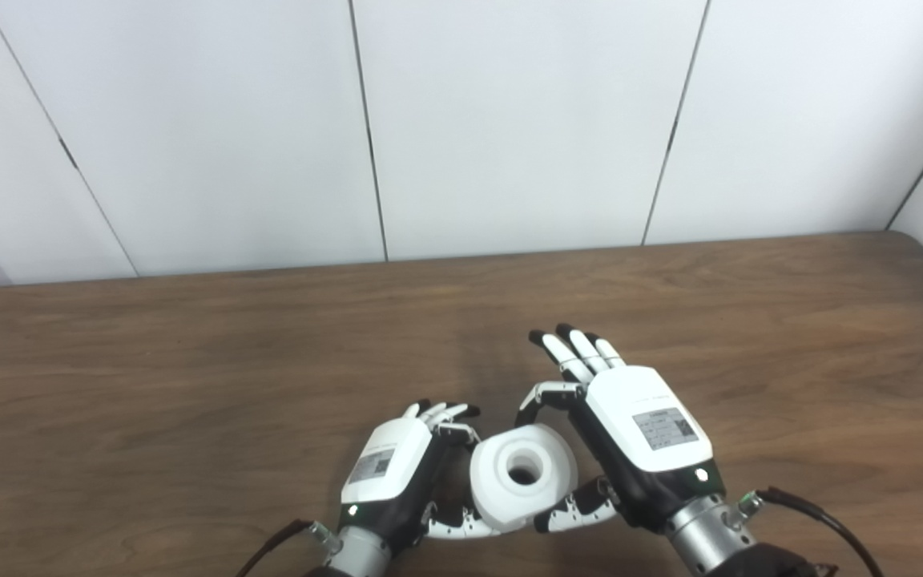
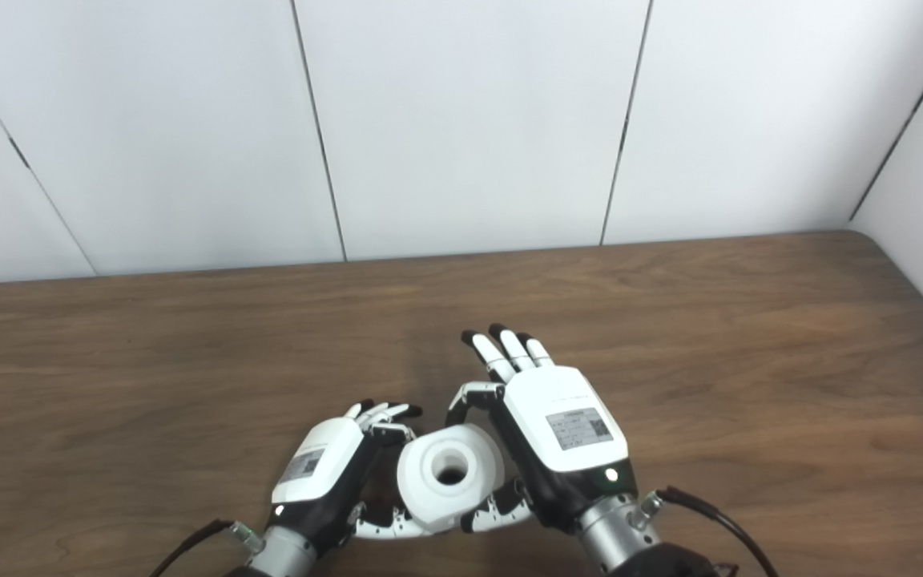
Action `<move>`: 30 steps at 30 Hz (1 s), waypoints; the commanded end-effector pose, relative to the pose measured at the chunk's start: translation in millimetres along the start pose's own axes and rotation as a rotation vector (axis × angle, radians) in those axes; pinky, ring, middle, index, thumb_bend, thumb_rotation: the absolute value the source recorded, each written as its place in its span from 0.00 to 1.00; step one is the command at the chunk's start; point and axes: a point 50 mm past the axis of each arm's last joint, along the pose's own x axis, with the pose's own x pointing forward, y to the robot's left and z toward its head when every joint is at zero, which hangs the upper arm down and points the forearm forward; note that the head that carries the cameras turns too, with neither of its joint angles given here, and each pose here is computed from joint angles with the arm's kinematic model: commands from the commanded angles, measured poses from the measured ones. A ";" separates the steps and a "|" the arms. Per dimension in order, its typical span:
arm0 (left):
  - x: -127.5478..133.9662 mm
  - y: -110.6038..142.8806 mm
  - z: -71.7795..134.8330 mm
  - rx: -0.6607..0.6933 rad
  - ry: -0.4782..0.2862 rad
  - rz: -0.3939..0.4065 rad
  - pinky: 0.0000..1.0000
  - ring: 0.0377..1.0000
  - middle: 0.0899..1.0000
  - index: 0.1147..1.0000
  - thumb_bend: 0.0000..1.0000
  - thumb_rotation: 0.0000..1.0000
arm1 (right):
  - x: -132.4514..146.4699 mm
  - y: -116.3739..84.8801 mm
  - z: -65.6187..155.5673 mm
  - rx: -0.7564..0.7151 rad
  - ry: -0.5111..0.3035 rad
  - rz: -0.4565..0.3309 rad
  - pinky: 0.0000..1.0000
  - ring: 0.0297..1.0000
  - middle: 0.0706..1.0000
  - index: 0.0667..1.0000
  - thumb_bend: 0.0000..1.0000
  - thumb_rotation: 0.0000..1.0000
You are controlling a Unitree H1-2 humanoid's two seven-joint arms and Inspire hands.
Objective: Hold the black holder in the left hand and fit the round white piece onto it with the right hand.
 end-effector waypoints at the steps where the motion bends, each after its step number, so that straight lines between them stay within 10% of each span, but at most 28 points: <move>1: 6.1 13.5 10.4 -0.001 -0.049 0.072 1.00 0.92 0.87 0.42 0.51 0.05 | 0.5 -8.0 5.7 0.002 -0.020 -0.034 1.00 1.00 0.97 0.44 0.51 0.14; 29: 7.0 13.4 9.7 0.000 -0.052 0.075 0.99 0.91 0.86 0.42 0.51 0.05 | 0.5 -8.9 4.6 0.002 -0.020 -0.028 0.88 1.00 0.97 0.46 0.52 0.16; 30: 6.8 13.2 9.6 0.001 -0.053 0.076 0.99 0.91 0.86 0.42 0.51 0.05 | 0.3 -9.0 4.8 0.004 -0.020 -0.024 0.88 1.00 0.97 0.55 0.66 0.22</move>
